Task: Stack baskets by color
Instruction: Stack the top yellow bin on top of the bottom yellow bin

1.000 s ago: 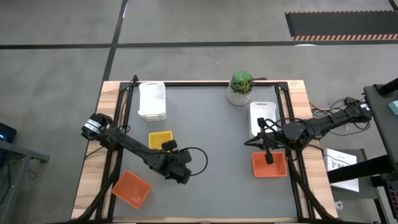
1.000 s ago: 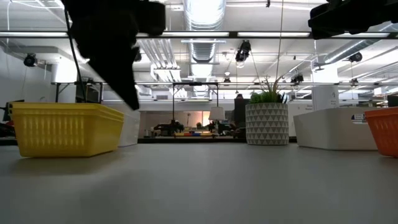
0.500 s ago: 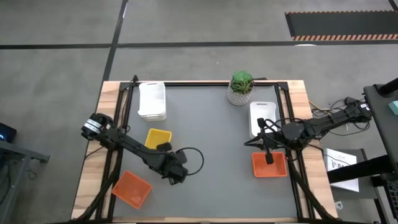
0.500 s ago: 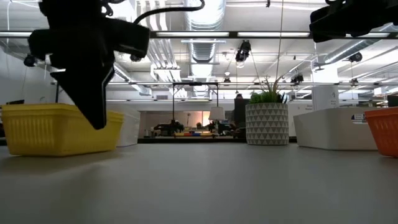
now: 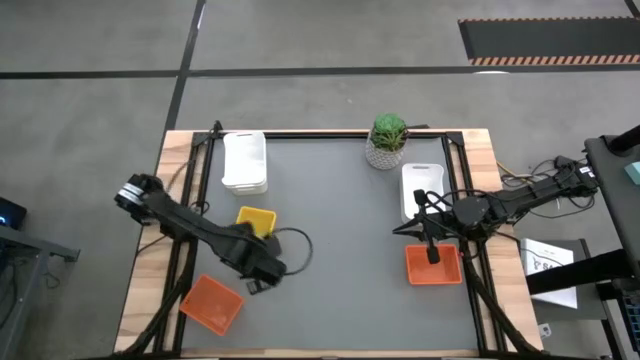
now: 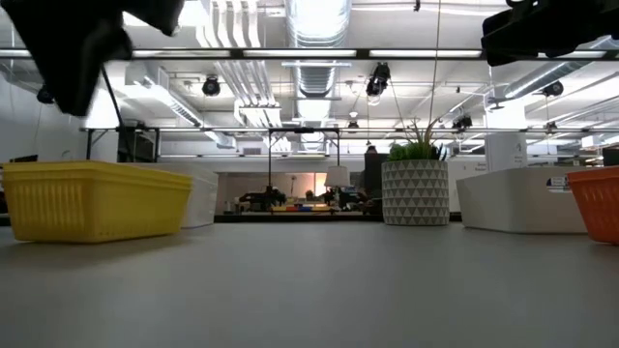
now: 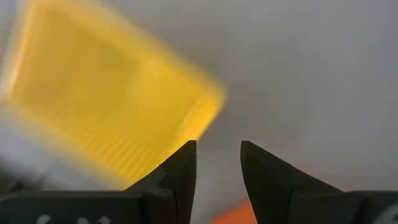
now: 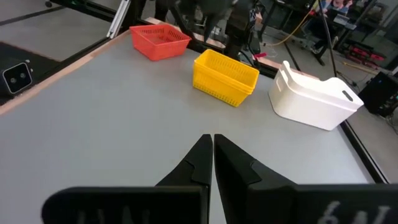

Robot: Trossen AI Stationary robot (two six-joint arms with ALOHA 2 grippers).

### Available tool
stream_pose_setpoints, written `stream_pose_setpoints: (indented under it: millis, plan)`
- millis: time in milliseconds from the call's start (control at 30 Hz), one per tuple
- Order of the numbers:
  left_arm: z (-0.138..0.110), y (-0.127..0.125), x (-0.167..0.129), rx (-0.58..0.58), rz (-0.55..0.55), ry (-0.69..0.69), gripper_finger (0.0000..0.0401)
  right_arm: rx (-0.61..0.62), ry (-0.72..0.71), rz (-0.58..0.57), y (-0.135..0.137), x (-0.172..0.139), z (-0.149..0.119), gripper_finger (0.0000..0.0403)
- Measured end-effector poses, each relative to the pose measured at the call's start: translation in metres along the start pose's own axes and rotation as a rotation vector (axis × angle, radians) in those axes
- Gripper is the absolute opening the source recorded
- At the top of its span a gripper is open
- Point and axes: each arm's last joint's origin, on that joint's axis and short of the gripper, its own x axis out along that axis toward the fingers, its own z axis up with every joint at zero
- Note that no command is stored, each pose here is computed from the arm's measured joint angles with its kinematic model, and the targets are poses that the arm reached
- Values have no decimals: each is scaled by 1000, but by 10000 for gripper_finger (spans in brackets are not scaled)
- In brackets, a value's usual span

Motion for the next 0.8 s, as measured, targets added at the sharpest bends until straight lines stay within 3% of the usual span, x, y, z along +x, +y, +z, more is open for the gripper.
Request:
stream_pose_setpoints:
  millis: [167,267,367,500,633,800]
  plan:
    - [-30,38,-15,-140,167,108,90,9,-12,-3,0,0,1,9]
    - [-40,50,-7,-224,165,92,52,10,-14,-4,0,0,1,9]
    - [-50,61,7,-378,215,108,11,10,-15,-4,0,0,1,9]
    - [-60,67,34,-508,270,139,5,10,-15,-4,0,0,1,9]
    - [-62,65,56,-576,243,143,1,10,-15,-3,0,0,1,9]
    - [-57,57,63,-604,136,113,0,10,-15,-4,0,0,1,9]
